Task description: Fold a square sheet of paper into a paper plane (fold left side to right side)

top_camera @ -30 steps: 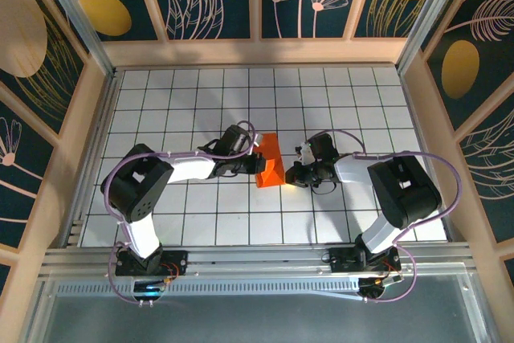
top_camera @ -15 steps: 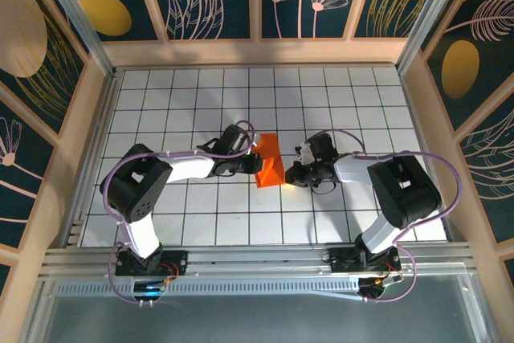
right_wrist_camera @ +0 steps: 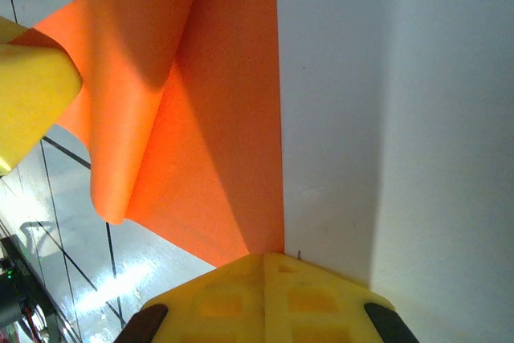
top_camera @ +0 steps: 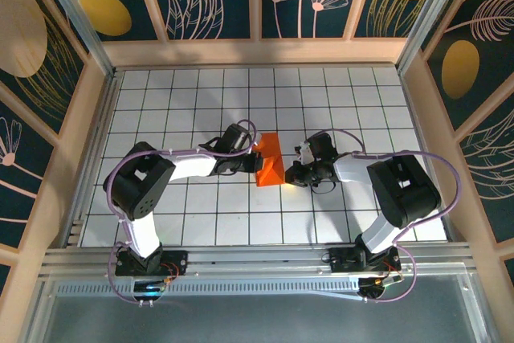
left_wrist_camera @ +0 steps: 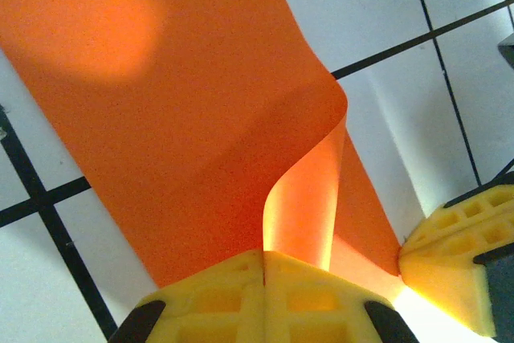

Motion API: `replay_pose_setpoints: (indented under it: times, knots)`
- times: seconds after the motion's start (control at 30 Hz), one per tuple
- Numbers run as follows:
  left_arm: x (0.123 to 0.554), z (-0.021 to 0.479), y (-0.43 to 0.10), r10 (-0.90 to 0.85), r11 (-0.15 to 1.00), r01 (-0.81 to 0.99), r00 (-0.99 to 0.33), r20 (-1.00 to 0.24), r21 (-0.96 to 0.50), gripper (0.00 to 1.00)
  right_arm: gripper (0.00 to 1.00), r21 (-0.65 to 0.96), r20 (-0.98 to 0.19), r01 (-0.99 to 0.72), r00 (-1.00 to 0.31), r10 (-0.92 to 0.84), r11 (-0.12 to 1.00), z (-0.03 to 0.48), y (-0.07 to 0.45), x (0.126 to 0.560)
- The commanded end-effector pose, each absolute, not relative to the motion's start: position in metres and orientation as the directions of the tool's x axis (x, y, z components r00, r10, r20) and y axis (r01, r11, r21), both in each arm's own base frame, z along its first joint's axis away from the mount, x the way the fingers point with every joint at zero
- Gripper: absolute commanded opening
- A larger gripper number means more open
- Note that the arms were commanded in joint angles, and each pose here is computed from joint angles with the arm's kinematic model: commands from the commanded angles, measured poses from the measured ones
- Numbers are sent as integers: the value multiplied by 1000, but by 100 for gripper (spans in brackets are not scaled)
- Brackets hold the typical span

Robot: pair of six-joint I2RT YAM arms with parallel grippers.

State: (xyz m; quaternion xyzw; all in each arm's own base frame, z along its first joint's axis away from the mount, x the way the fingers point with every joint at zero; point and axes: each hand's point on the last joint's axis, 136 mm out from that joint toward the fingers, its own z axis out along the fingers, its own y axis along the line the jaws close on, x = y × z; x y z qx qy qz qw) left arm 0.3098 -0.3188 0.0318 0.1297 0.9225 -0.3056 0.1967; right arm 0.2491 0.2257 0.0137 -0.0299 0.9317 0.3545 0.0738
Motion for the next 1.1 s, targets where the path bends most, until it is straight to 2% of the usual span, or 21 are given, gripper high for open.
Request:
replay_pose_setpoints:
  times: [0.0, 1.07]
  knots:
    - [316, 26, -314, 132, 798, 360, -887, -443, -483, 0, 0, 534, -91, -54, -996, -5, 844, -21, 202, 234]
    - [325, 10, -313, 142, 823, 352, -888, -438, -446, 0, 0, 533, -91, -54, -996, -6, 845, -22, 203, 236]
